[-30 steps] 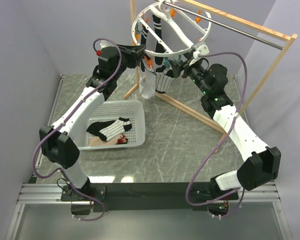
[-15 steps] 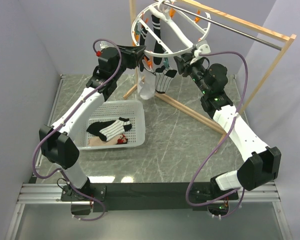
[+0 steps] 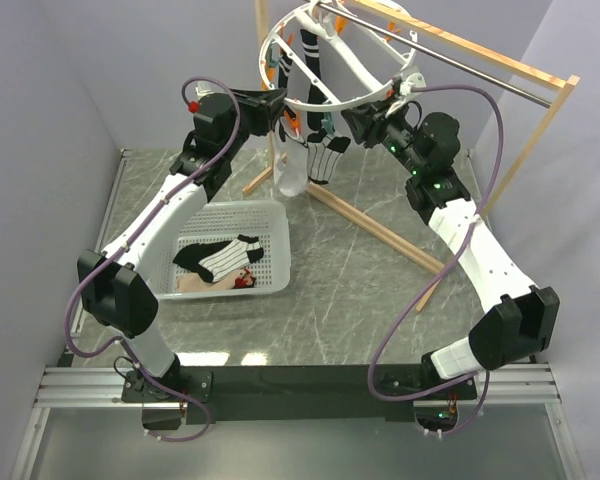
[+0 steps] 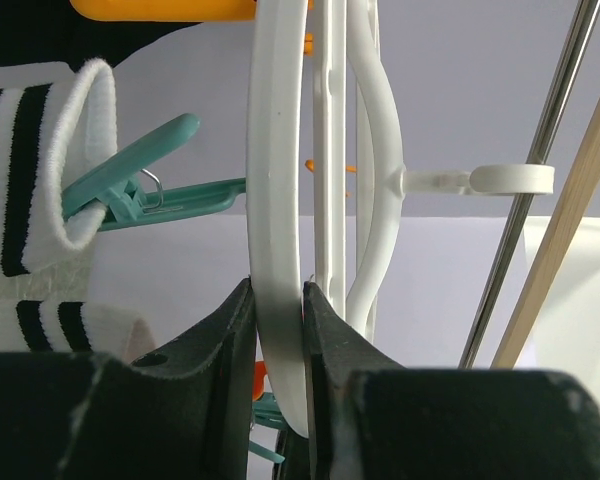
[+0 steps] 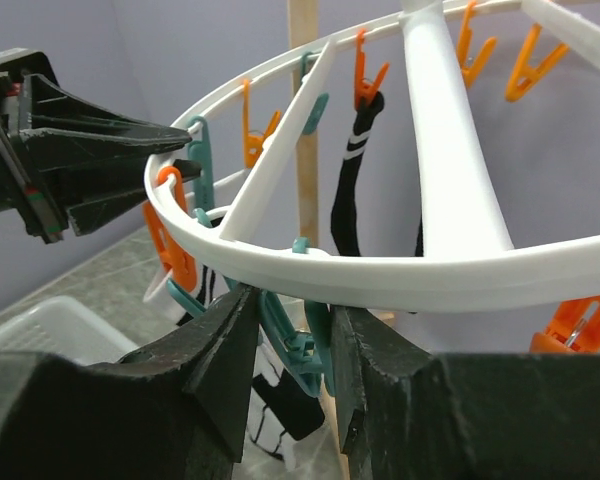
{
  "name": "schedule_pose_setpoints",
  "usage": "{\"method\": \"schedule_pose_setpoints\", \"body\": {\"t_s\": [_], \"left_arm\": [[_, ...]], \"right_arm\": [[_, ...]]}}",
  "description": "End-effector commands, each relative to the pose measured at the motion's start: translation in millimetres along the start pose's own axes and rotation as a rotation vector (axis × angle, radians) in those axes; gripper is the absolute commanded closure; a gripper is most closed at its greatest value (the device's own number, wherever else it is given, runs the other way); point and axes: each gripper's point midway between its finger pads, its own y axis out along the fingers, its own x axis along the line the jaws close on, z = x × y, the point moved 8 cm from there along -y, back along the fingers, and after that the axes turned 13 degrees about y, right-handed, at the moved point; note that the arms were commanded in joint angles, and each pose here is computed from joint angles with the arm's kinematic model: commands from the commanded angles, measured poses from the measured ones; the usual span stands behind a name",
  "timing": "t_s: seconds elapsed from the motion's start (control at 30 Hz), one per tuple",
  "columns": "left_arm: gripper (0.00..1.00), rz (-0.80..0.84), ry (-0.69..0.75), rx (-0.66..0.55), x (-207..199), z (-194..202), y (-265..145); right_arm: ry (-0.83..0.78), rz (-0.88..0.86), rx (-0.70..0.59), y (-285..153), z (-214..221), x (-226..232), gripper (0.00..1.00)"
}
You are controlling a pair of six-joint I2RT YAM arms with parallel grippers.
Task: Clip the socks to the hanger
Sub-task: Open the clamp at the hanger.
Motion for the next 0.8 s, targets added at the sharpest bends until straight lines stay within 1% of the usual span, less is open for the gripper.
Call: {"method": "schedule_pose_setpoints", "body": {"t_s": [0.0,0.2,0.27,0.4,0.43,0.57,0.7,0.77], "left_arm": [[0.8,0.115,0.04,-0.015,-32,-4,-19],[0.79,0.129,0.047,-0.003,-33,-5,-18],[0.79,0.137,0.049,0.001,-33,-5,-17],[0.79,0.146,0.052,0.005,-36,-5,-16],[0.79,0.146,0.049,0.005,-36,-5,-16],[0.79,0.149,0.051,0.004,-36,-5,-17],[0.8,0.153,0.049,0.001,-37,-6,-17],[0.8,0.153,0.05,0.003,-37,-5,-17]], "right_arm": [[0.073,-0.082,-0.011,6,-23,14,1.0],[0.057,-0.132,0.081,4,-17,17,1.0],[0.029,-0.132,0.117,3,-13,15,1.0],[-0.052,-0.084,0.123,-2,-10,7,0.95],[-0.085,-0.077,0.122,-3,-10,5,0.91],[-0.126,-0.048,0.116,-3,-13,1,0.82],[-0.127,-0.046,0.098,-1,-15,1,0.76],[-0.126,-0.04,0.092,0,-16,1,0.69]]}}
